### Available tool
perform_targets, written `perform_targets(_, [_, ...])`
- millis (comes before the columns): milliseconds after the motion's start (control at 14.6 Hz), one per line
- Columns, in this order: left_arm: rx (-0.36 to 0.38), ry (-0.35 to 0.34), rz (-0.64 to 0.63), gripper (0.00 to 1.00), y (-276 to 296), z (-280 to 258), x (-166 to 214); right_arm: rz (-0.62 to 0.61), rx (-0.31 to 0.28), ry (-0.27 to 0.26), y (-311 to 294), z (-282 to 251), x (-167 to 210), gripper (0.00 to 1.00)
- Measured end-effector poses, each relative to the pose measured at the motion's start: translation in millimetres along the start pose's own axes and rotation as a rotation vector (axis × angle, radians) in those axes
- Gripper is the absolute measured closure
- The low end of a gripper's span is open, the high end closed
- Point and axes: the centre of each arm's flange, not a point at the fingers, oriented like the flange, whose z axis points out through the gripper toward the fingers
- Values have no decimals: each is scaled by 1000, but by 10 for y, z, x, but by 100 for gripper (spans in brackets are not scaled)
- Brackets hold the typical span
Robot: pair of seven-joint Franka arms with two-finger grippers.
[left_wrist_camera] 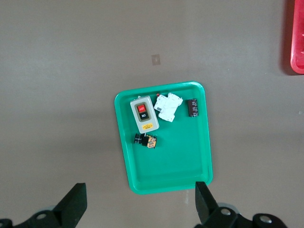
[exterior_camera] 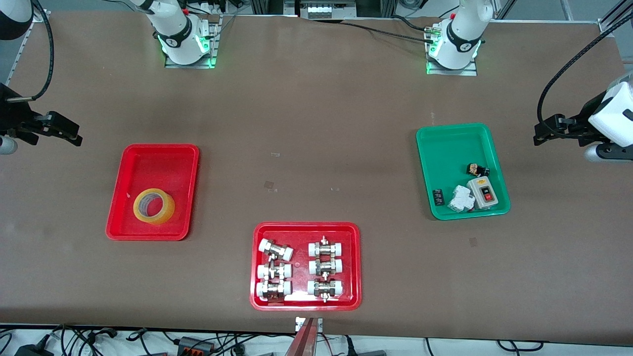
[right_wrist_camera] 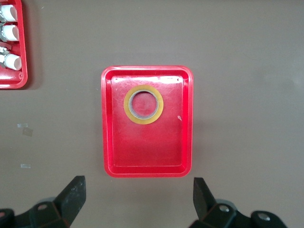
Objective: Left arm passes tape to right arm into tray
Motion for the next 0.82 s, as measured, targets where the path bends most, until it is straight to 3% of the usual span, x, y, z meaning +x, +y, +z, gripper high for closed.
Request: perform_targets(824, [0,0,0,0,0,0,0,0,0,-33,-1,-47,-92,0])
